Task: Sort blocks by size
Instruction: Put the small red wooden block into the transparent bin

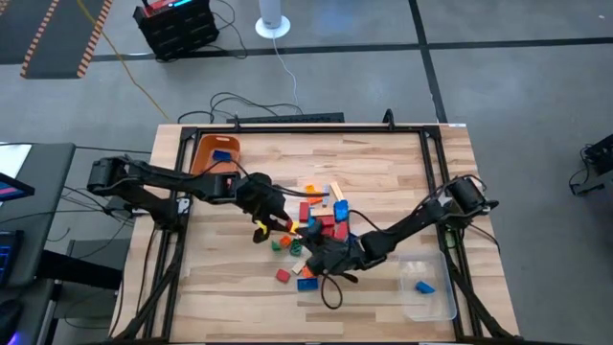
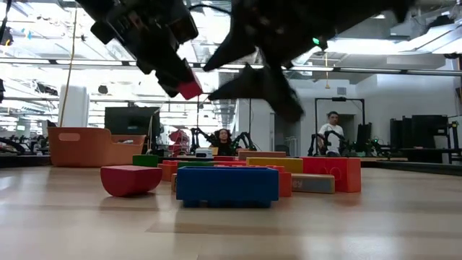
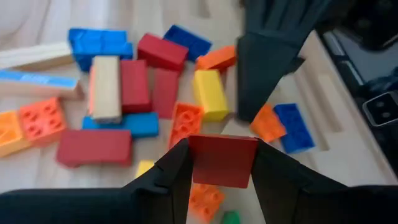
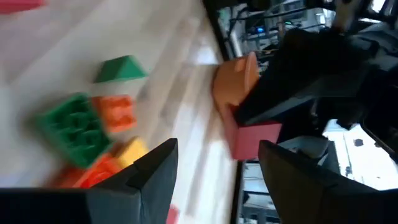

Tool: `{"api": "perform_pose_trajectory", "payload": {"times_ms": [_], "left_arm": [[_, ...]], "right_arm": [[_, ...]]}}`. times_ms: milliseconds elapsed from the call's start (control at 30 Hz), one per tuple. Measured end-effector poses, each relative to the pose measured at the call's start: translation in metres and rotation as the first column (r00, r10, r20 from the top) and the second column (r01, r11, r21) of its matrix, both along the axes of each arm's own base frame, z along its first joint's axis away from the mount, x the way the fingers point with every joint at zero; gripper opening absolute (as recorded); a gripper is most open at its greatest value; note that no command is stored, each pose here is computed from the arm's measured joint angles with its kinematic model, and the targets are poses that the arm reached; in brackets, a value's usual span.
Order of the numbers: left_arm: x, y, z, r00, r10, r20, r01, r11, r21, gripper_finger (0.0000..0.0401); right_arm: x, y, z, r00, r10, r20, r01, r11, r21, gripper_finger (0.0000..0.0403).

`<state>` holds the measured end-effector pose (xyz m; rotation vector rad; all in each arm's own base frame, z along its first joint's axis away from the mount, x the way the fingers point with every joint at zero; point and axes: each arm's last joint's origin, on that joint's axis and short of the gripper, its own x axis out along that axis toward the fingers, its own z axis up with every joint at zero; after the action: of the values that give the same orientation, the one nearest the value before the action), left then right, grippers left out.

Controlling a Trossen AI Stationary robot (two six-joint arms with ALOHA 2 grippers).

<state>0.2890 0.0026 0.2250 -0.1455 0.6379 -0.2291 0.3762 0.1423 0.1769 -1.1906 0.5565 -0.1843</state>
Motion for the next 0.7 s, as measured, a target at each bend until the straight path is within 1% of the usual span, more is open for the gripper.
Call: {"api": "perform_pose_trajectory", "payload": {"times_ms": [133, 233, 333, 500, 700], "left_arm": [[0.001, -0.009, 0.001, 1.000, -0.025, 0.009, 0.026, 1.000, -0.009, 0.0134], [0.001, -0.013, 0.002, 0.999, -0.039, 0.020, 0.039, 0.999, -0.007, 0.0134], [0.002, -0.014, 0.003, 0.999, -0.042, 0.035, 0.042, 0.999, -0.007, 0.0134], [0.003, -0.014, 0.004, 0.998, -0.044, 0.048, 0.044, 0.999, -0.004, 0.0134], [0.005, -0.021, 0.009, 0.992, -0.065, 0.108, 0.066, 0.998, -0.001, 0.0135]], "right_arm": [[0.008, 0.001, 0.015, 0.999, -0.005, 0.049, 0.004, 1.000, 0.021, 0.0256], [0.011, 0.001, 0.020, 0.999, 0.005, 0.054, -0.006, 1.000, 0.023, 0.0256], [0.012, 0.000, 0.019, 0.998, 0.050, 0.042, -0.051, 0.998, 0.042, 0.0256], [0.014, -0.006, 0.019, 0.998, 0.043, 0.041, -0.046, 0.998, 0.053, 0.0256], [0.017, -0.011, 0.019, 0.998, 0.054, 0.041, -0.058, 0.995, 0.076, 0.0256]]}}
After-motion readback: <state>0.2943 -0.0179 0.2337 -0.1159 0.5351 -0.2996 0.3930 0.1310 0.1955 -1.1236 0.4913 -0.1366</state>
